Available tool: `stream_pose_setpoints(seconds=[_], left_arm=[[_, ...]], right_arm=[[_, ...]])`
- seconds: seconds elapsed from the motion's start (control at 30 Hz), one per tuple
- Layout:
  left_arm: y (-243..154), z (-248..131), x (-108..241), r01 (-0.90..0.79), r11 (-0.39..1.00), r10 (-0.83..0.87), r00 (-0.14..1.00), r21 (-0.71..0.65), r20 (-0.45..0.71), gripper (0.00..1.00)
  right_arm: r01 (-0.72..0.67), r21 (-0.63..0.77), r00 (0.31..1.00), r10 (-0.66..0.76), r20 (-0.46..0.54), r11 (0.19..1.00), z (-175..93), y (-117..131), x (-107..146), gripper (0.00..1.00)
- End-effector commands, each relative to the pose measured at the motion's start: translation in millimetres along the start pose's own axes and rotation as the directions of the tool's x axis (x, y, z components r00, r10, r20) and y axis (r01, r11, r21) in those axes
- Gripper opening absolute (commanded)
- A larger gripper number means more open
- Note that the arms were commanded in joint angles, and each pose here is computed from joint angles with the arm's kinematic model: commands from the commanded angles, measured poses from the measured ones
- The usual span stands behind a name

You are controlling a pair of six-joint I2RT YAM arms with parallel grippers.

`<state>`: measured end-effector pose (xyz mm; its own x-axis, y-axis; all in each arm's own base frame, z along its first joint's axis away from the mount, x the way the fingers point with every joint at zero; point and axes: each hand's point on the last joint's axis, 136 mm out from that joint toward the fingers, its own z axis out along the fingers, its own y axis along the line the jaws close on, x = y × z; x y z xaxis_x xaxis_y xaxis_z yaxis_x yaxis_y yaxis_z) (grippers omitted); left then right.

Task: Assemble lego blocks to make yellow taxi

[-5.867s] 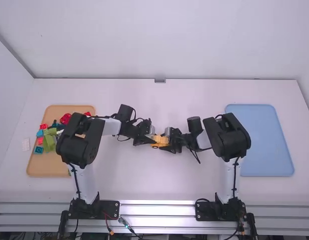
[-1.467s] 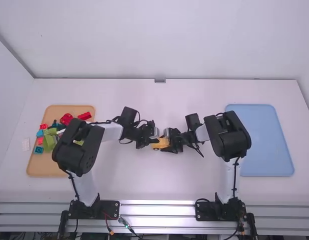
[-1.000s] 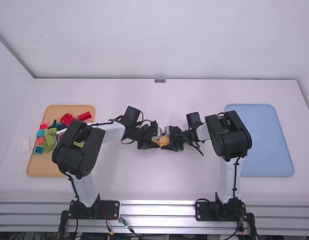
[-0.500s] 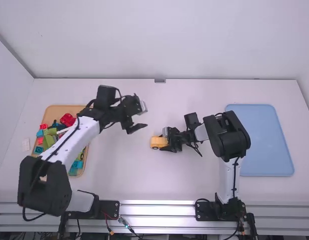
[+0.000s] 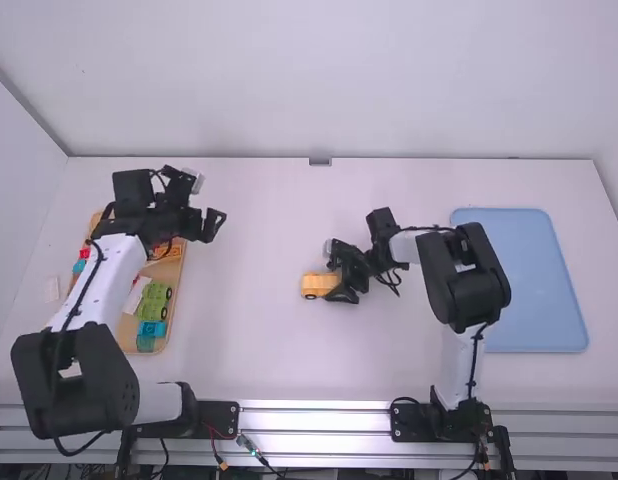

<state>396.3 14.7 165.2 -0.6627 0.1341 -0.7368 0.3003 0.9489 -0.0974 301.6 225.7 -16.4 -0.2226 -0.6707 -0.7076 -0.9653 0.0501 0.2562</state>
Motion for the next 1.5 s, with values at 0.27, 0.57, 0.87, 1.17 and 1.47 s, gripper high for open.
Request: stream_pose_setpoints(seconds=[0.27, 0.57, 0.87, 1.17, 1.47], left_arm=[[97.5, -6.1, 43.9, 0.278, 0.885, -0.365, 0.912, -0.373, -0.187, 0.99], [129.5, 13.4, 71.5, 0.285, 0.85, -0.469, 0.793, -0.443, -0.389, 0.99], [117.3, 29.0, 71.9, 0.363, 0.857, -0.499, 0.762, -0.365, -0.413, 0.99], [82.8, 46.2, 60.9, 0.618, 0.752, -0.656, 0.663, -0.23, -0.361, 0.99], [116.1, 44.7, 115.1, 0.769, 0.214, -0.965, 0.264, -0.602, -0.006, 0.99]], right_arm=[[-0.005, 0.226, 0.95, 0.076, -0.303, 0.974, -60.6, -22.7, -4.9, 0.99], [0.029, 0.273, 0.954, 0.055, -0.295, 0.962, -73.3, -25.3, -22.6, 0.99], [0.014, 0.296, 0.959, 0.071, -0.274, 0.955, -73.5, -27.9, -31.9, 0.99], [0.006, 0.327, 0.965, 0.08, -0.248, 0.945, -76.8, -35.8, -41.2, 0.99], [0.015, 0.335, 0.968, 0.071, -0.242, 0.942, -77.1, -38.5, -43.4, 0.99]])
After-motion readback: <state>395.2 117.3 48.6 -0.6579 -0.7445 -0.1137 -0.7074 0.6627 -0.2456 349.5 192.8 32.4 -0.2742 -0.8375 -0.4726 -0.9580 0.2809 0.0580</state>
